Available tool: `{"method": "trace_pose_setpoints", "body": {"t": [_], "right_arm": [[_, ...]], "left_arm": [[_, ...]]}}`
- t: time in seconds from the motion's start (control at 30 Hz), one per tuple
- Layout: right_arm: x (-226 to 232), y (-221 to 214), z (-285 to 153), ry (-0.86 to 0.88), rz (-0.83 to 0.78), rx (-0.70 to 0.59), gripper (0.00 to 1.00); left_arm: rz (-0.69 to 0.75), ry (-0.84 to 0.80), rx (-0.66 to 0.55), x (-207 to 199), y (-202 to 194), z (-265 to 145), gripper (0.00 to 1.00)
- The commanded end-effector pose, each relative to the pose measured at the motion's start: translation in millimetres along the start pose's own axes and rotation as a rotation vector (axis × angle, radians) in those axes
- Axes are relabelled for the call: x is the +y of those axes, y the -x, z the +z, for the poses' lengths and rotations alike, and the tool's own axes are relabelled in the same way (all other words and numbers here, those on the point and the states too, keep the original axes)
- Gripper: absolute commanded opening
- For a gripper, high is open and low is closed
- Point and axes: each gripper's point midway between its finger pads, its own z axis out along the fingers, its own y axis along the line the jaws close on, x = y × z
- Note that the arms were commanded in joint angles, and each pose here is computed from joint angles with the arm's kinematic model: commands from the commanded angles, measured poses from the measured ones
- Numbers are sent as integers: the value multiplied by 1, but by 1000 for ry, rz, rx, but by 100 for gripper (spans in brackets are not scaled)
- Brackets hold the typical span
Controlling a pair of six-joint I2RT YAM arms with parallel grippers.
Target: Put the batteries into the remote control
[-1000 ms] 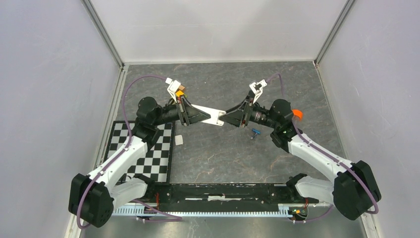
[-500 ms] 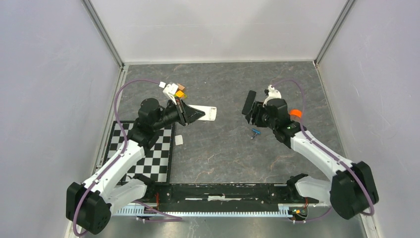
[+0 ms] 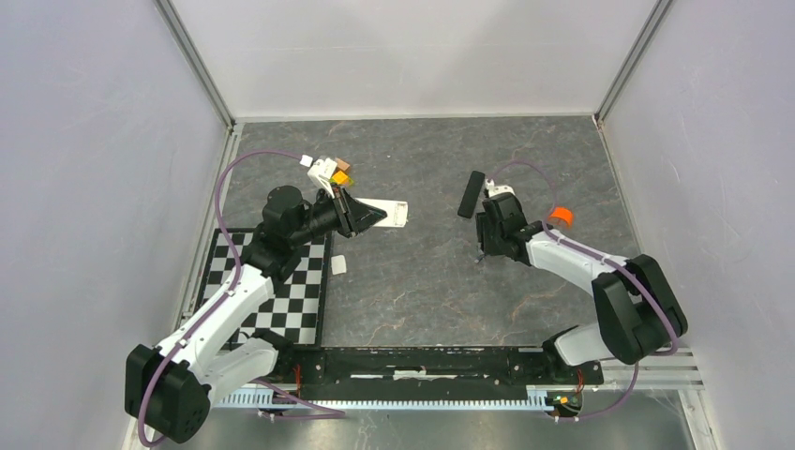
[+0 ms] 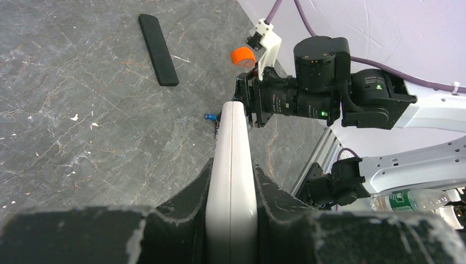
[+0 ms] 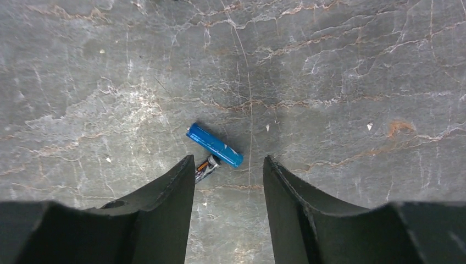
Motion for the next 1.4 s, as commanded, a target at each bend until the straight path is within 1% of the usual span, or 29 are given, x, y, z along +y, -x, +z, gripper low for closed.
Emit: {"method": "trace_pose_setpoints", "body": {"t": [0.0,0.13,0.33,0.67,0.77,0.93,1.07,1.2,1.37], "right_arm": [[4,16,0,7,-36,-20,51],[13,15,-2,53,-55,-16,50],[4,7,4,-5,-97,0,55],[-9,-5,10,-105,-170,66,58],[-12,-10,7,-110,-170,80,57],[-14,-10,-3,-106,-149,62,50],[-8,-11,-8,-69,-137,66,49],[-9,-24,-6,-66,-114,99,48],[-13,-33,-3,-84,-101,99,47]], "left_arm": [[64,-24,-32,-7,9,-2,2],[62,-30,-26,-8,8,-2,2],[60,-32,-25,-8,8,-1,2],[57,-39,-23,-9,8,-2,2],[56,-39,-22,-9,8,-2,2],[56,-40,-20,-9,7,-2,2],[57,-41,-21,-10,8,-2,2],[57,-44,-22,-11,8,-3,2],[59,-46,-26,-11,7,-5,2]]}}
